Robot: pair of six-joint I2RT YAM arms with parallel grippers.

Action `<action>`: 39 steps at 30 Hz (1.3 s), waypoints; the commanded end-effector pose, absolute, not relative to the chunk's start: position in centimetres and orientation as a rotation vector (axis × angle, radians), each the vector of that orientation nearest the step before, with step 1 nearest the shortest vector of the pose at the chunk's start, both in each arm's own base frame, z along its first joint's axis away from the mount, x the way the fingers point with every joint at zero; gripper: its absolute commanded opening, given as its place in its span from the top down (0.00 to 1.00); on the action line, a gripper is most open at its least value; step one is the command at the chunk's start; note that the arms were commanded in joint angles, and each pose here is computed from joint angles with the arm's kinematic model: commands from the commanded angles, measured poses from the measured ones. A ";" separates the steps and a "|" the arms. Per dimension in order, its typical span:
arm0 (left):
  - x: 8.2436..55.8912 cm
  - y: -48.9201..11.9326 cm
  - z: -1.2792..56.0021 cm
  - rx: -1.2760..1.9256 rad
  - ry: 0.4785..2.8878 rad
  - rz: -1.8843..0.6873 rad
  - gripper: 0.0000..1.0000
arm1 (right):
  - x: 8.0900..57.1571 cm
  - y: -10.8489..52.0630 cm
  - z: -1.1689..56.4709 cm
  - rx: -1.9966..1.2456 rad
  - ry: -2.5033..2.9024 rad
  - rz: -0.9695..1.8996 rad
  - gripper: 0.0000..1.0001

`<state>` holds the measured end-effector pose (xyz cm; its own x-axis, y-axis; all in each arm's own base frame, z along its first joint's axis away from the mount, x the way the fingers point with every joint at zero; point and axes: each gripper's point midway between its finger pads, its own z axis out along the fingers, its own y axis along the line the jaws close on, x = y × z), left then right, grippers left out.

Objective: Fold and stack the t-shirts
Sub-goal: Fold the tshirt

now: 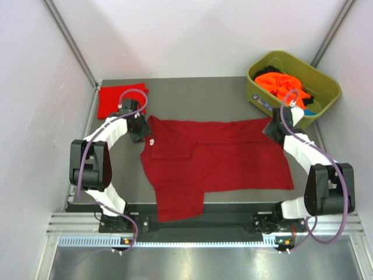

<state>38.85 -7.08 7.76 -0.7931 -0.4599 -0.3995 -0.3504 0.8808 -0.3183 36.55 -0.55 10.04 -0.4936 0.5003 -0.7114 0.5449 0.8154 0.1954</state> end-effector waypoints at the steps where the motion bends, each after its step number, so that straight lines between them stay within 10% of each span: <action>1: 36.4 -6.4 6.5 -0.597 2.622 -0.308 0.47 | 36.1 -2.5 10.1 0.787 2.164 -0.035 0.54; 12: 33.2 -5.9 3.3 -0.675 2.693 -0.283 0.48 | 34.6 -3.9 10.3 0.802 2.140 0.001 0.53; 19: 31.4 -4.3 2.0 -0.741 2.736 -0.158 1.00 | 34.1 -4.4 10.9 0.814 2.113 0.027 0.53; 31: 32.8 -1.8 5.9 -0.790 2.602 -0.255 1.00 | 34.5 -3.4 9.3 0.825 2.130 0.108 0.53; 36: 39.0 -5.4 11.7 -0.554 2.374 -0.600 0.57 | 35.1 -2.8 8.9 0.830 2.136 0.147 0.53; 39: 42.1 -6.9 12.9 -0.496 2.328 -0.727 0.53 | 35.3 -2.6 9.0 0.824 2.129 0.163 0.53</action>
